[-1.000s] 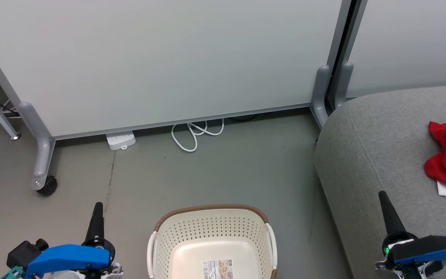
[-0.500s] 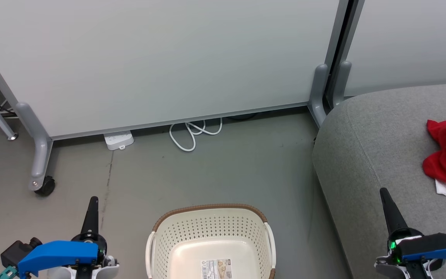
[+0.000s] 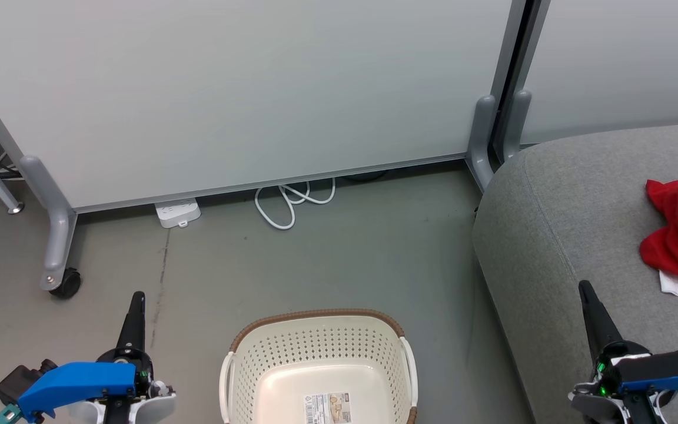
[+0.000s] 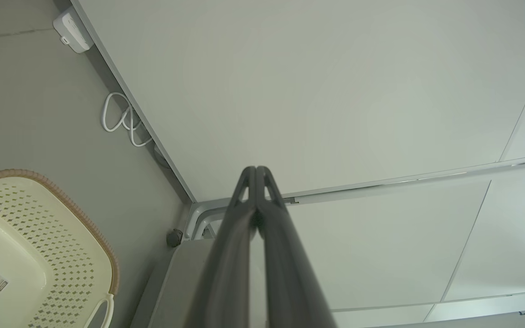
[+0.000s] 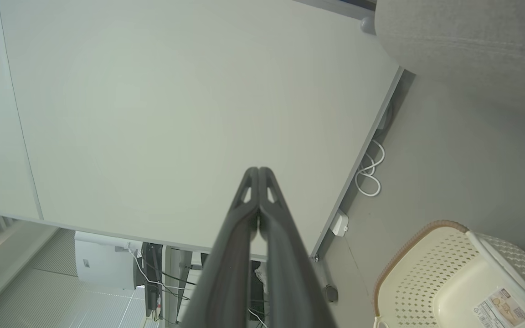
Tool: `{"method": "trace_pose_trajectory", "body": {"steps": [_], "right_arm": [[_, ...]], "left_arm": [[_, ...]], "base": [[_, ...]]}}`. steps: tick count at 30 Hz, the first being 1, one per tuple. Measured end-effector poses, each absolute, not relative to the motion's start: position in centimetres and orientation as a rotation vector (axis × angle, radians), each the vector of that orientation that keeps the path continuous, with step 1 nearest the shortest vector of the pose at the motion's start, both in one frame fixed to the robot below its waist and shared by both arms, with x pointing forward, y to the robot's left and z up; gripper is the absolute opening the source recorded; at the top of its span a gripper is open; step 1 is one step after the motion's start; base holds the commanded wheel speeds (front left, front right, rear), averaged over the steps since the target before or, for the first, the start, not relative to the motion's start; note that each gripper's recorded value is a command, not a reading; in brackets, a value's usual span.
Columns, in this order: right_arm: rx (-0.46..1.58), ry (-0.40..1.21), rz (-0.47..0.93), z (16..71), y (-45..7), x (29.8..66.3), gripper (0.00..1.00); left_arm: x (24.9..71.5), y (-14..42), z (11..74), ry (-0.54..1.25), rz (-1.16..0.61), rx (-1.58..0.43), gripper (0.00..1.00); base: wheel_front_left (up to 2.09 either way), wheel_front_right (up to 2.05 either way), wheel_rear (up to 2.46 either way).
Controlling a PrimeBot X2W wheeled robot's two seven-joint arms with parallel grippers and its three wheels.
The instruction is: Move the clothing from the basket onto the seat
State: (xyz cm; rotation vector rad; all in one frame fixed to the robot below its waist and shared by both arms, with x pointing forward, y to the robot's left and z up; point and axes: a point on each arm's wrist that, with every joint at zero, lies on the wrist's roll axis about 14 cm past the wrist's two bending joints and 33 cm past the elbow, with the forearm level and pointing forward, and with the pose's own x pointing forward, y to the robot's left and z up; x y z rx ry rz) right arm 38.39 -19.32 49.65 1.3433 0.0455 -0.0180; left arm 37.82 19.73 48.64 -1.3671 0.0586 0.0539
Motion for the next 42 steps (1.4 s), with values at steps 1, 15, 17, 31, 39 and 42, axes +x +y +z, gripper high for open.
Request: {"method": "trace_pose_trajectory", "body": {"steps": [1,15,17,31,39,42], "right_arm": [[1.352,0.044,-0.018,49.7,-19.3,38.4,0.0],[1.468,0.024,-0.012,50.1,-19.6,38.6,0.0],[1.484,0.022,-0.009,50.2,-19.6,38.7,0.0],[1.576,0.009,-0.009,50.4,-19.9,38.7,0.0],[1.577,0.008,-0.009,50.4,-19.9,38.7,0.0],[1.577,0.008,-0.008,50.4,-19.9,38.7,0.0]], "left_arm": [[37.8,19.8,48.7,0.057,0.053,-1.374,0.0],[38.3,19.9,49.5,0.034,0.035,-1.478,0.0],[38.4,19.9,49.7,0.029,0.029,-1.49,0.0],[38.7,20.1,50.3,0.009,0.011,-1.573,0.0],[38.8,20.1,50.4,0.008,0.01,-1.573,0.0],[38.8,20.1,50.4,0.008,0.01,-1.573,0.0]], "base": [[0.0,0.0,0.0],[0.0,0.0,0.0],[0.0,0.0,0.0],[0.0,0.0,0.0],[0.0,0.0,0.0],[0.0,0.0,0.0]]}}
